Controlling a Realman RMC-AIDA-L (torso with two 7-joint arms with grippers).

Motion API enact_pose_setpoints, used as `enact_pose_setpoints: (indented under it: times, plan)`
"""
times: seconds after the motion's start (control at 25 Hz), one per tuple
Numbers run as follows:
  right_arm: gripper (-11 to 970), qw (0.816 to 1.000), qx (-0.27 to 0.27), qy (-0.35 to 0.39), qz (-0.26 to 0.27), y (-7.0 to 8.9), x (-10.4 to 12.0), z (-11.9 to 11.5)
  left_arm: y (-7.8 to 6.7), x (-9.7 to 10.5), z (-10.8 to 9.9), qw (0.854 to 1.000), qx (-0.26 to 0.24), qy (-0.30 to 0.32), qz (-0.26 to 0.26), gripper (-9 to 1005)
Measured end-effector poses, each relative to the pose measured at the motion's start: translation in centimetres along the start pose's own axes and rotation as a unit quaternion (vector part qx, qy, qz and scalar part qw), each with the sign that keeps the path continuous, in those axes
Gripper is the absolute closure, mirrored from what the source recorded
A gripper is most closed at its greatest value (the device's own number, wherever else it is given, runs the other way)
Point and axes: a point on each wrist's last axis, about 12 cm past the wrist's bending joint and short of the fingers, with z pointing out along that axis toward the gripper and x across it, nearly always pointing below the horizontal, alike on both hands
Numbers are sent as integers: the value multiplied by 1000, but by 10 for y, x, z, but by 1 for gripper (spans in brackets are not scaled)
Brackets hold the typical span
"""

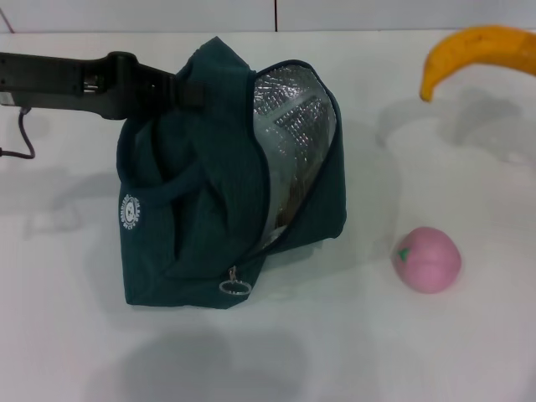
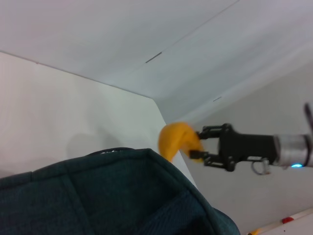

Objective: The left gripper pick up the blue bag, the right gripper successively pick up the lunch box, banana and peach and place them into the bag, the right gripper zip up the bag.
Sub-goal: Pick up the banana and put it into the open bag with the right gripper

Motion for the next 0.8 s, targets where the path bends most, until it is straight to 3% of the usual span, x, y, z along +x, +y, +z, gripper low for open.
enact_pose_setpoints:
  times: [0.16,0.36,0.64,0.8]
  plan:
    - [510,999,-5,-23,-31,7,-29,-14,0,0,0,1000,0,0,0,959]
    - [510,994,-28,-61,-86,27,-68,-25,0,0,0,1000,3,-6,-2,959]
    - [509,982,-58,-46,-173,63,-100,-12,1,1,1,1000,6,-7,-7,959]
    - [509,978,-62,-45,-195,73,-112,-8,1,2,1,1000,6,-7,-7,959]
